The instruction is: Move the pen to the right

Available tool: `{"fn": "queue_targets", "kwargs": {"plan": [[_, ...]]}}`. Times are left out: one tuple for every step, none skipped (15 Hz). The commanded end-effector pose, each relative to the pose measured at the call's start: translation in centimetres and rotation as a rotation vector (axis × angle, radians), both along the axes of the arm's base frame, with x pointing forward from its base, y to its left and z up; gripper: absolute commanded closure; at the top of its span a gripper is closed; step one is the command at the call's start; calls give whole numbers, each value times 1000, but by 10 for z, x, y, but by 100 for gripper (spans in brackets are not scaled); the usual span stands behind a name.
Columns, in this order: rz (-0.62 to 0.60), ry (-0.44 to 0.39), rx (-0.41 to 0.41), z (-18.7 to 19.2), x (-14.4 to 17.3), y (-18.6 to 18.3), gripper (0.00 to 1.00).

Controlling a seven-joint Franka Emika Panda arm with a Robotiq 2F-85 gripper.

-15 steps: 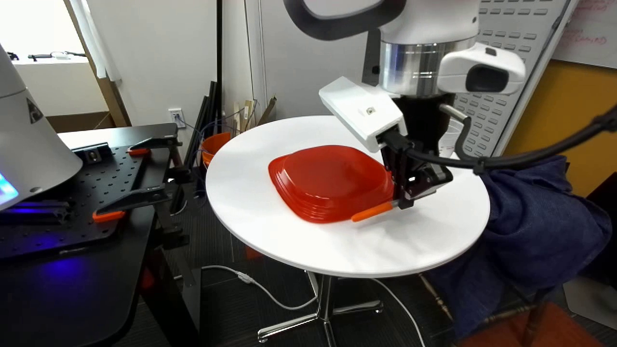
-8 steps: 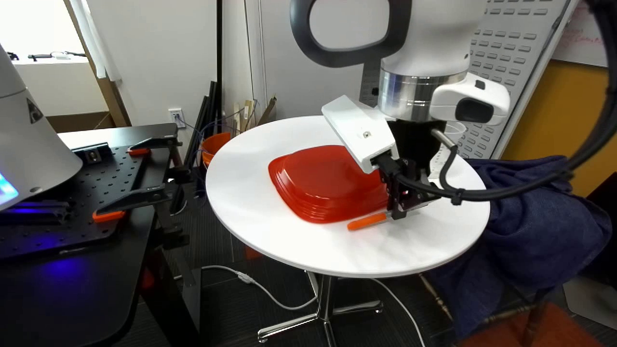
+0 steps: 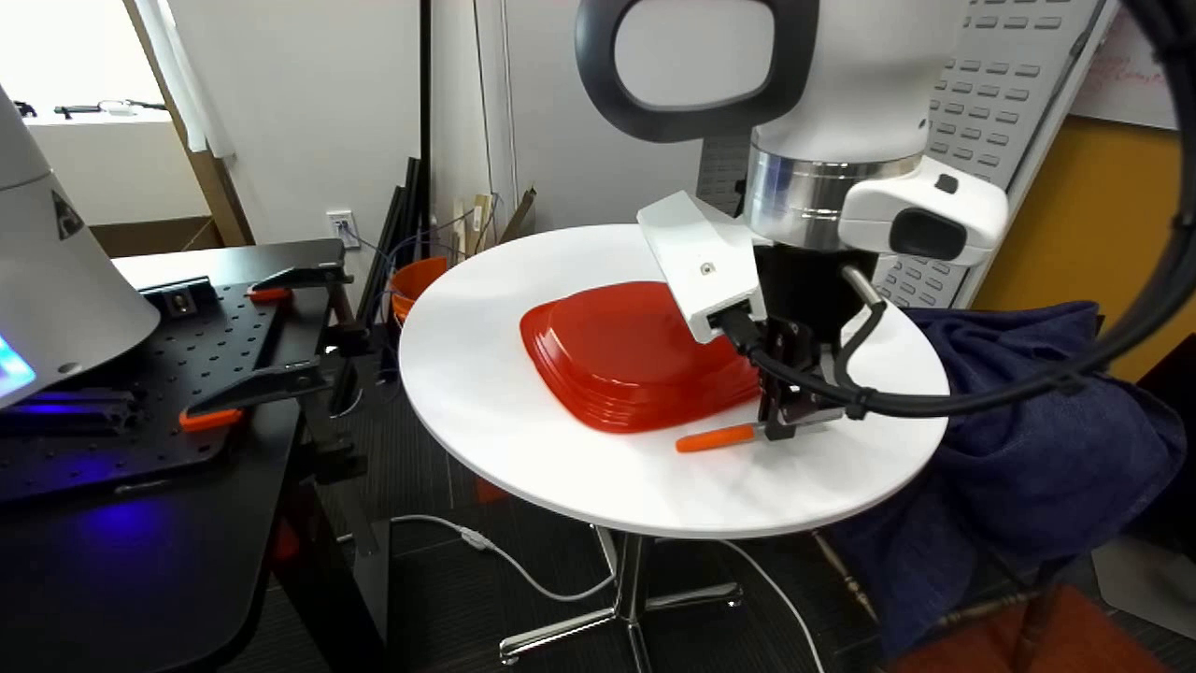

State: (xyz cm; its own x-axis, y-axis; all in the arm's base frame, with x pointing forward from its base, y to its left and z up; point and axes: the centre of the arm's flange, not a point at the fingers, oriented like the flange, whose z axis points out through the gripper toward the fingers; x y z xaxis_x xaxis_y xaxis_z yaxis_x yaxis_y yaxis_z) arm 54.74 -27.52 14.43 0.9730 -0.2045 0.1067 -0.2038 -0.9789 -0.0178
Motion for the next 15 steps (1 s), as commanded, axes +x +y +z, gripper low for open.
{"fn": "queue_targets", "kwargs": {"plan": [[-42,29,-7,4,8,-8,97],[-50,32,-6,5,8,-9,97],[-53,34,-6,5,8,-10,62],[-57,36,-8,4,8,-11,61],[-62,37,-5,5,9,-11,54],[-65,39,-4,5,9,-11,48],[-65,40,-4,5,9,-11,39],[-65,40,-3,6,10,-11,33],[-65,39,-3,6,10,-11,26],[-64,39,-2,7,11,-10,17],[-64,38,-3,7,11,-10,11],[-62,37,-3,7,11,-9,2],[-61,36,-3,7,11,-9,0],[-60,35,-5,8,11,-8,0],[-57,34,-4,9,11,-6,0]]}}
